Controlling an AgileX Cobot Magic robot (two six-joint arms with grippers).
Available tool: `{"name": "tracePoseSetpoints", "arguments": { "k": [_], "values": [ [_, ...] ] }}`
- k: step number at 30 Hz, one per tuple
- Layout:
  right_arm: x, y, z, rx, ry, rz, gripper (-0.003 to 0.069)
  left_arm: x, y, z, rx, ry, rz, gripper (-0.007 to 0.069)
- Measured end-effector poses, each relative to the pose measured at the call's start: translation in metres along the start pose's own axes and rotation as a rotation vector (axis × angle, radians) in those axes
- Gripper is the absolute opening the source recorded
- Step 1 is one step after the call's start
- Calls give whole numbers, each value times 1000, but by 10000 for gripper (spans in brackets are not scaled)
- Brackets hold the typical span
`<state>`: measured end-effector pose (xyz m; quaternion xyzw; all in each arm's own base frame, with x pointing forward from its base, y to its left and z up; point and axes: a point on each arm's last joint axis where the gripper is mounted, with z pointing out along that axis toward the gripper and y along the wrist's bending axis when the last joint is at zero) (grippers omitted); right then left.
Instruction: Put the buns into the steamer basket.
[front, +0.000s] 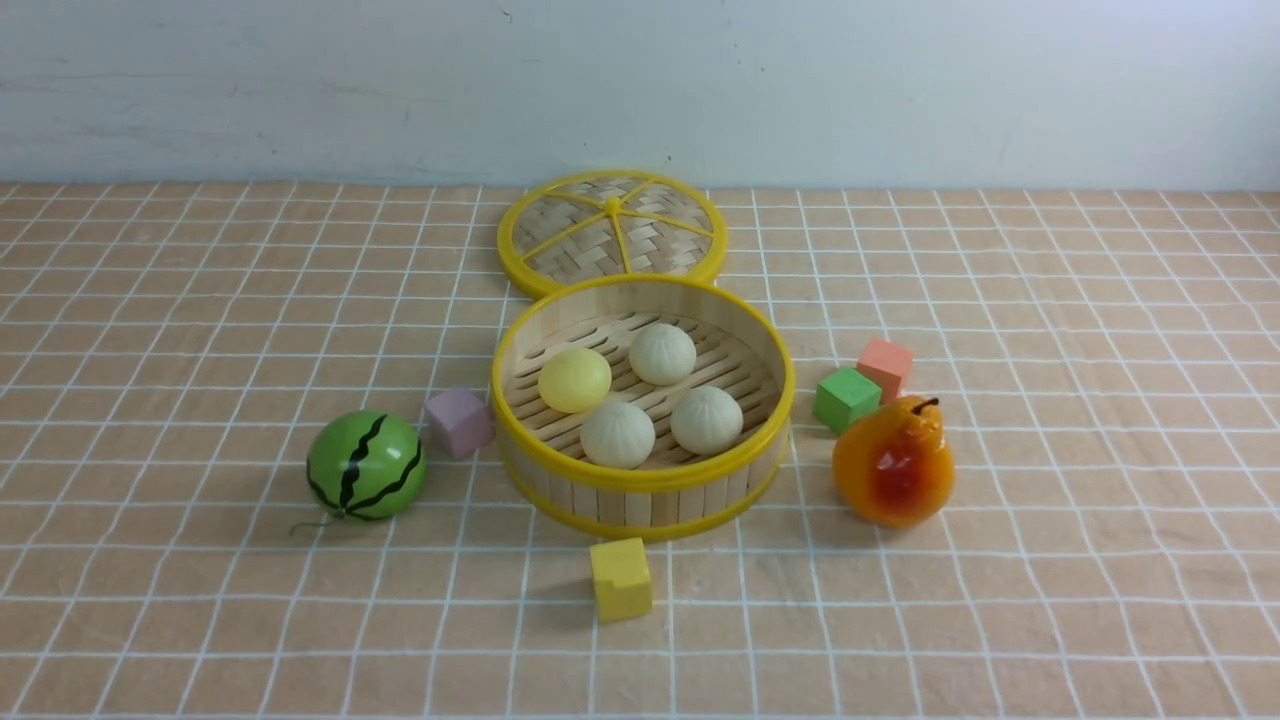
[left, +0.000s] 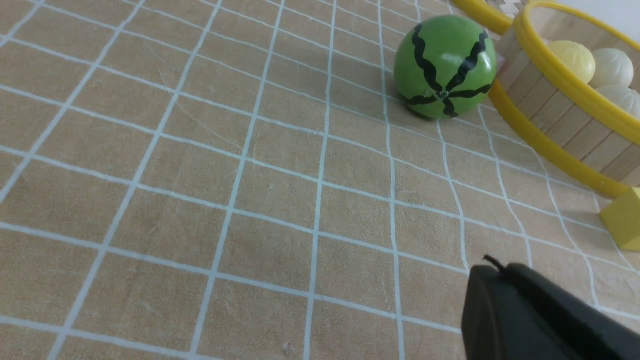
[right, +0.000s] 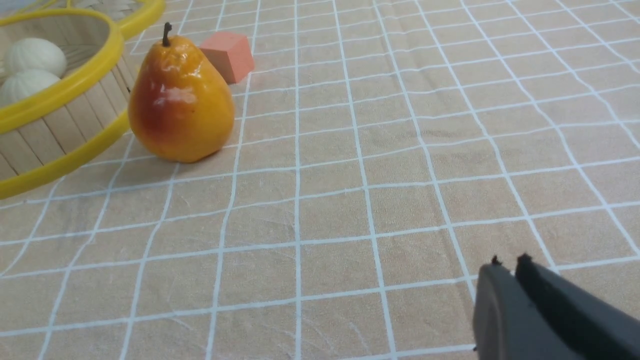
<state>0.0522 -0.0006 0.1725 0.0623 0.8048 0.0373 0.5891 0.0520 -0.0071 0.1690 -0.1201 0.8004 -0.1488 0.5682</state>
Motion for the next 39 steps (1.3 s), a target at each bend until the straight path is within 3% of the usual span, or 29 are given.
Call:
{"name": "tracePoseSetpoints", "arguments": {
  "k": [39],
  "values": [
    [0, 0, 0, 0, 0, 0, 98, 0, 0, 0, 0, 0, 1, -3]
  ]
}}
